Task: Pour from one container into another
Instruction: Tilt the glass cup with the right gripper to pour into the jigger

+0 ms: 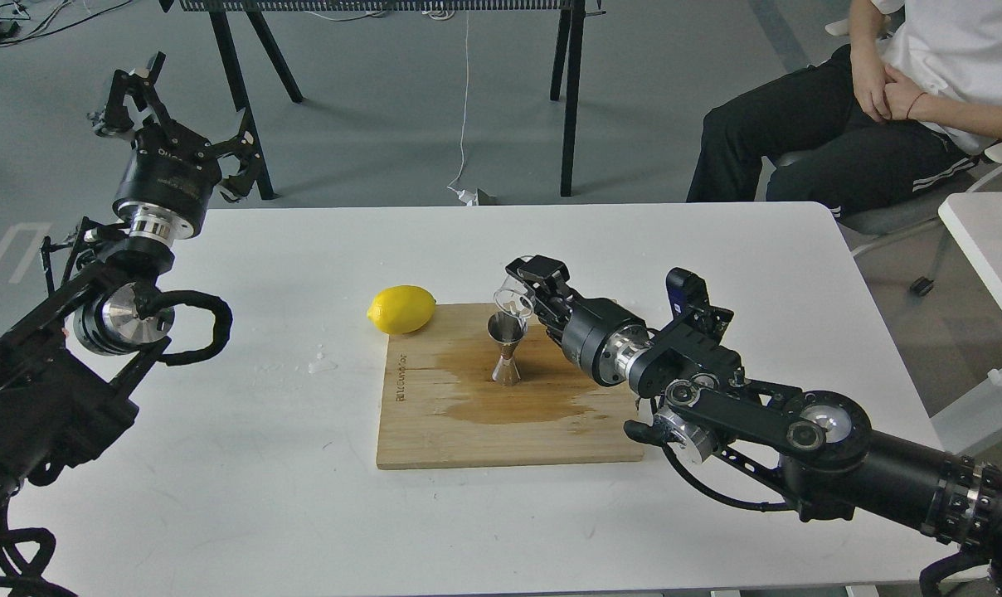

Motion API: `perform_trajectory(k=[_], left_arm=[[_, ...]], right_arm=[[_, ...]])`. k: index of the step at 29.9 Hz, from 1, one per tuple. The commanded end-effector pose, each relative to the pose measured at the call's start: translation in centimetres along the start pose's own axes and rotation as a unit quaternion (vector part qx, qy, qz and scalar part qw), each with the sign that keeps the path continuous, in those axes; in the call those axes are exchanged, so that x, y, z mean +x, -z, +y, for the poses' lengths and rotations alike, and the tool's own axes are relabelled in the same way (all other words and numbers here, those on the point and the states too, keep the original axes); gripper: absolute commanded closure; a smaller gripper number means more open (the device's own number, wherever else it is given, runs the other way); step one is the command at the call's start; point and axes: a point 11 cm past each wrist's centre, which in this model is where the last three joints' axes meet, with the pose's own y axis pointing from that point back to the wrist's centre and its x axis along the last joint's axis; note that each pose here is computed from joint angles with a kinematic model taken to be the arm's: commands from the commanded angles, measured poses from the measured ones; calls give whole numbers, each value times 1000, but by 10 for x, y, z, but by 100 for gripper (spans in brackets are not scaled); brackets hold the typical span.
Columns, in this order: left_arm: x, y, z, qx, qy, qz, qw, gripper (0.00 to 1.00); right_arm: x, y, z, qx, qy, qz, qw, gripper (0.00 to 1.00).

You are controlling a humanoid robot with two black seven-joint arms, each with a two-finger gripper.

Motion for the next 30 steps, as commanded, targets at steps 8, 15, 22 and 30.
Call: perform_trajectory(k=[8, 15, 22, 30], left_arm=[[0, -1, 0, -1, 0, 0, 1000, 0], [1, -1, 0, -1, -1, -1, 1000, 0], [1, -2, 0, -1, -1, -2, 1000, 0], [2, -2, 1, -1, -2, -3, 1000, 0]], right_arm=[[3, 4, 0, 11, -3, 31, 999, 70], [1, 1, 2, 22, -2, 59, 998, 70], [-4, -1, 4, 32, -5, 73, 997, 70], [-4, 9, 2, 50, -5, 77, 996, 70]])
